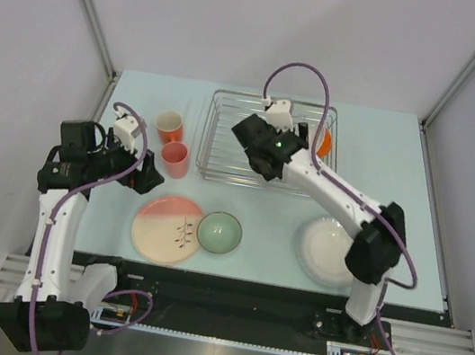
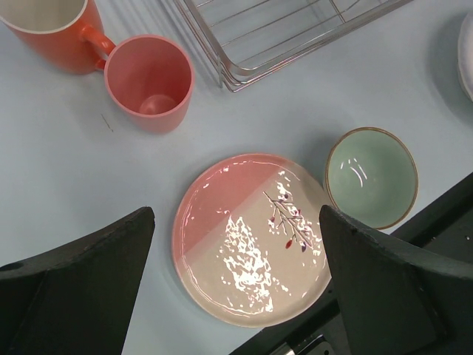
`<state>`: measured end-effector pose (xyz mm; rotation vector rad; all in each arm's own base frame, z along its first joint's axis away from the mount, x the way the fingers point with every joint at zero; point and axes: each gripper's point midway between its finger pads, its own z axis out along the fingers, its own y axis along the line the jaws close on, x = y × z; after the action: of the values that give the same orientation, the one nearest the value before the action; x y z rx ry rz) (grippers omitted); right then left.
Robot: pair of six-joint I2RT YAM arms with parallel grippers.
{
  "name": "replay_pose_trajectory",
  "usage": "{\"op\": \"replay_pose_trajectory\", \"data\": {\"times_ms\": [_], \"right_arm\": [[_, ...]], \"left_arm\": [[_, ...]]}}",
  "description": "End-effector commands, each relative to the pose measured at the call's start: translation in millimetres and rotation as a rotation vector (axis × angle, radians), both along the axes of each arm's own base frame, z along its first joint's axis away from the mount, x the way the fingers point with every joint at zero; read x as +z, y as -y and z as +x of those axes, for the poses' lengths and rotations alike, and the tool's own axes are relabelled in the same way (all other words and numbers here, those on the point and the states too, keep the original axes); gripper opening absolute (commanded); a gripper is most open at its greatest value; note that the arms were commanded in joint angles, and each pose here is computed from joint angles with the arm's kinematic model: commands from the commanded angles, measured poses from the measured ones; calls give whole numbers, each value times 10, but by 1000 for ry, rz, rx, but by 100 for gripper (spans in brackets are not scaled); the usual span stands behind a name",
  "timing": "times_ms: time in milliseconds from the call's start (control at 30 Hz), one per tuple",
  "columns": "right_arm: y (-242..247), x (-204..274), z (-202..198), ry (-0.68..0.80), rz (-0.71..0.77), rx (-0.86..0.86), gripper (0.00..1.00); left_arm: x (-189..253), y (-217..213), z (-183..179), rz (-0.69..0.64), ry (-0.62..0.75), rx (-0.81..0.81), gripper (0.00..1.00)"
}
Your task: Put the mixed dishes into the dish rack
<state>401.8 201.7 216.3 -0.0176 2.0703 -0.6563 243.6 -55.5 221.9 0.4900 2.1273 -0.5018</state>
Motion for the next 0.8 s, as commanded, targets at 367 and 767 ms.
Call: {"op": "replay_pose_trajectory", "data": {"times_ms": [367, 767], "right_arm": [[-986, -934, -2098, -542, 480, 487, 77], [-1270, -1175, -2045, -606, 601, 523, 75]], "left_arm": [[101, 17, -6, -2, 55, -11, 99], [99, -18, -21, 26, 64, -6, 100]]}}
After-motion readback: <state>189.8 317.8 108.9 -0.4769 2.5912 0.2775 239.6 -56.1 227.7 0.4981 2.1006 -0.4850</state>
